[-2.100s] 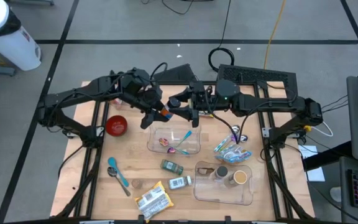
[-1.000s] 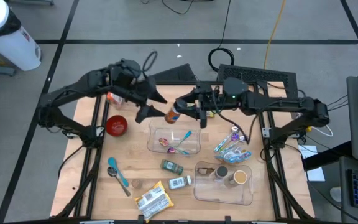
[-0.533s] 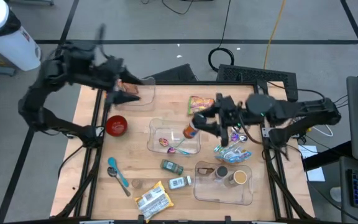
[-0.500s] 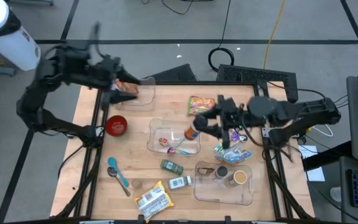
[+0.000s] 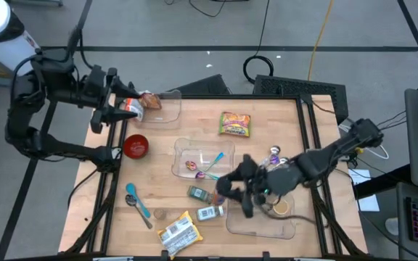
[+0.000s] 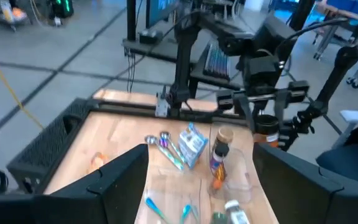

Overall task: Pick & Place Food Item
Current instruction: Put the orange seasoning bottle into the bottom transparent bin

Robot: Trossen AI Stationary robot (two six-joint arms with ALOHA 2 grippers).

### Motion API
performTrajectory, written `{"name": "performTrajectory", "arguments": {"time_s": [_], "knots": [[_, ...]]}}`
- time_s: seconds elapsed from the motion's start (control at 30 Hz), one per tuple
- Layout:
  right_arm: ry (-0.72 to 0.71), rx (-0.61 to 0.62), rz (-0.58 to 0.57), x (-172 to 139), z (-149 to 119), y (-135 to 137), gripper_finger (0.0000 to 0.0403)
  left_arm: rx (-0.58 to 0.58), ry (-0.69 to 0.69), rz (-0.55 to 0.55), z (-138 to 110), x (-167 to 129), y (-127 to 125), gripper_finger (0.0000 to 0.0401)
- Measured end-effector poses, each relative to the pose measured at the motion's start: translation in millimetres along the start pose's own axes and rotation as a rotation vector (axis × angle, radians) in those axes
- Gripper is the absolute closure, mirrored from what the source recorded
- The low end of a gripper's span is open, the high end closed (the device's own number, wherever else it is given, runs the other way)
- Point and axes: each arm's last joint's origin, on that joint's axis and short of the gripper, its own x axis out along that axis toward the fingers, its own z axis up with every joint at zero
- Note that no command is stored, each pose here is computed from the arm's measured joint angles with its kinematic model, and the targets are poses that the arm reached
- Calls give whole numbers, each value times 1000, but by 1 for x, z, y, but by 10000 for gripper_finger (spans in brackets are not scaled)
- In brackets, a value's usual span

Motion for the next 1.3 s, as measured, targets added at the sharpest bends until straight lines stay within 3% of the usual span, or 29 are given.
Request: {"name": "performTrajectory", "arguments": {"time_s": [0.3,0.57,0.77,0.93,1.3], "knots": [[8,152,47,13,-24,22,207,-40,99,-1,-12,8,4,110],[9,148,20,2,-30,30,207,-99,177,-7,-26,26,10,118],[135,128,-36,-13,-42,28,207,-152,234,-44,-39,45,11,117],[219,81,-74,-28,-49,26,207,-194,177,-86,-42,66,10,123],[337,-148,-92,-36,-82,21,207,-358,-25,-137,-45,115,0,119]]}}
